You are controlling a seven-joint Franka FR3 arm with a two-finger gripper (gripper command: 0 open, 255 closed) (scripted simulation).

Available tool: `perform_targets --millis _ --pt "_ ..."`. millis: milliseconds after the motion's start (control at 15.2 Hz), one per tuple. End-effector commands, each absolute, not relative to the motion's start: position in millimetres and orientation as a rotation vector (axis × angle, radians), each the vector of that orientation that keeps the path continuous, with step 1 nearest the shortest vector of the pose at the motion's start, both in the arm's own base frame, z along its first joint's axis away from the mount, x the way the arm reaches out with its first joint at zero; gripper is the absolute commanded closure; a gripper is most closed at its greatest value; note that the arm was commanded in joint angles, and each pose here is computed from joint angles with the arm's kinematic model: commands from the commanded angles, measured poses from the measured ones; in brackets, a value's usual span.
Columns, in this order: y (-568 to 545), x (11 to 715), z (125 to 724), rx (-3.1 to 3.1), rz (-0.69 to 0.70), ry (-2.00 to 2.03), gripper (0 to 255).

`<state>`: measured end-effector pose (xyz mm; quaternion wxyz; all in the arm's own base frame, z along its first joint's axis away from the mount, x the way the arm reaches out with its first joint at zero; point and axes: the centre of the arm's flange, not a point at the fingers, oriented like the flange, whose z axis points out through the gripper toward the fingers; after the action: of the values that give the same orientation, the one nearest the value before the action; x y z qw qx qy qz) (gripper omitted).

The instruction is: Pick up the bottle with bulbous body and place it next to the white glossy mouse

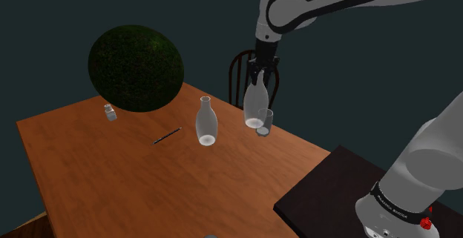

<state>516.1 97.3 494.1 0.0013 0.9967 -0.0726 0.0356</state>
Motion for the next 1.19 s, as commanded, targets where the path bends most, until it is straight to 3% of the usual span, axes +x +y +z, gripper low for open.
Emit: perform_targets --millis 0,1122 --pt "97.8 516.4 504.5 3.129 0.112 -0.228 255" --pt "97.8 516.4 594.3 3.129 0.112 -0.228 255"
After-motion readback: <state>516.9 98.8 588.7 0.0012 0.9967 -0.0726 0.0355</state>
